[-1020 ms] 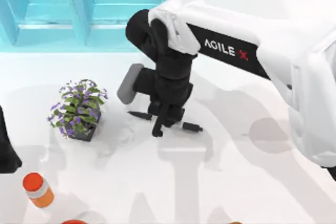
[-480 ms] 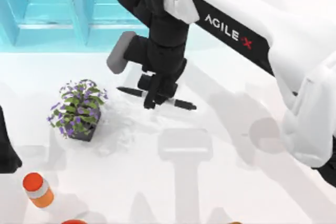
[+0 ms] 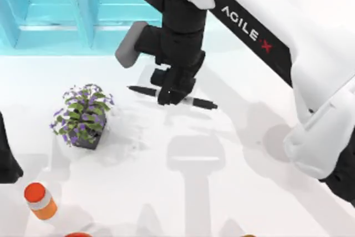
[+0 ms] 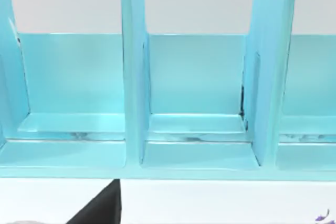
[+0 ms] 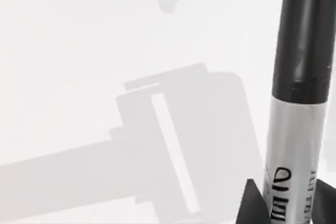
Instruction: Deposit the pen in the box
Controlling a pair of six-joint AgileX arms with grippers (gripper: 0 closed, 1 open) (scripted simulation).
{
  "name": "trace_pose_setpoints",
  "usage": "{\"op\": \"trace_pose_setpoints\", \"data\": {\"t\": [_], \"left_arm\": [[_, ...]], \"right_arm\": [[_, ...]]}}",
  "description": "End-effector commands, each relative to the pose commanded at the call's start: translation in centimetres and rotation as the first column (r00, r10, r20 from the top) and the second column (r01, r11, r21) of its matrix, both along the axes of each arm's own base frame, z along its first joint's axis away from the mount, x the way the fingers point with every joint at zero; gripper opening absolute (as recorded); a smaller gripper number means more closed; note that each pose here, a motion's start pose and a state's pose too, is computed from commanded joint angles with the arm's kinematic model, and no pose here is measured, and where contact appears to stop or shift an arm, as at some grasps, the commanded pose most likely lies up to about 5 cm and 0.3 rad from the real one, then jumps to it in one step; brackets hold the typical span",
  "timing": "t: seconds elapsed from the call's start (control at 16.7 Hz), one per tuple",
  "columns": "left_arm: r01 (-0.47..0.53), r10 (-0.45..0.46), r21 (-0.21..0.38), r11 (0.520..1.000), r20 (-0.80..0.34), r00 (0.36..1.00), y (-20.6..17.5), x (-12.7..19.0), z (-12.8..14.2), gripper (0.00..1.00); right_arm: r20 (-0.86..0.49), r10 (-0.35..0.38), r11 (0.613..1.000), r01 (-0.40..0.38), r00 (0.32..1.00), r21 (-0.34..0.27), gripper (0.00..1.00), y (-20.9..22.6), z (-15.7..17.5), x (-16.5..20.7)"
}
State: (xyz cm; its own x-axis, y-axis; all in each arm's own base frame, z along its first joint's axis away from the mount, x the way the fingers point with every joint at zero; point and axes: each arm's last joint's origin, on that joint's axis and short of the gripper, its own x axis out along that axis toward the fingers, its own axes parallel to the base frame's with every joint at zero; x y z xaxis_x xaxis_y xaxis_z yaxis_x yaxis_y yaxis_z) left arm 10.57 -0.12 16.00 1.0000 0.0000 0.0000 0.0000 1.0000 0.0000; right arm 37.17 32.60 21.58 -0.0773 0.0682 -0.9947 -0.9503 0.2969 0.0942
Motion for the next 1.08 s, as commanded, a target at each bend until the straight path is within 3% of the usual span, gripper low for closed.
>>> {"op": "trace_pose_setpoints", "data": {"t": [0.3, 0.48, 0.6, 0.72, 0.78, 0.84, 0.96, 1.08], "left_arm": [[0.000, 0.000, 0.000, 1.000, 0.000, 1.000, 0.0, 0.0, 0.0, 1.00], [0.000, 0.000, 0.000, 1.000, 0.000, 1.000, 0.0, 0.0, 0.0, 1.00], [0.000, 0.000, 0.000, 1.000, 0.000, 1.000, 0.0, 0.0, 0.0, 1.00], [0.000, 0.000, 0.000, 1.000, 0.000, 1.000, 0.0, 0.0, 0.0, 1.00], [0.000, 0.000, 0.000, 1.000, 0.000, 1.000, 0.0, 0.0, 0.0, 1.00], [0.000, 0.000, 0.000, 1.000, 0.000, 1.000, 0.0, 0.0, 0.0, 1.00], [0.000, 0.000, 0.000, 1.000, 0.000, 1.000, 0.0, 0.0, 0.0, 1.00], [0.000, 0.000, 0.000, 1.000, 0.000, 1.000, 0.0, 0.0, 0.0, 1.00]], "right_arm": [[0.002, -0.022, 1.000, 0.022, 1.000, -0.002, 0.00, -0.5, 0.3, 0.2], [0.007, -0.204, 0.978, 0.205, 0.979, -0.037, 0.00, -4.5, 2.0, 2.1], [0.021, -0.409, 0.910, 0.409, 0.912, -0.065, 0.00, -9.1, 3.6, 3.9], [0.046, -0.643, 0.760, 0.644, 0.765, -0.083, 0.00, -14.9, 5.4, 5.3], [0.062, -0.753, 0.651, 0.755, 0.656, -0.084, 0.00, -18.1, 6.4, 5.7], [0.077, -0.848, 0.520, 0.851, 0.525, -0.080, 0.00, -21.3, 7.3, 5.9], [0.101, -0.972, 0.206, 0.976, 0.212, -0.065, 0.00, -27.7, 8.6, 5.6], [0.116, -0.985, -0.134, 0.990, -0.128, -0.049, 0.00, -33.7, 9.1, 4.7]]}}
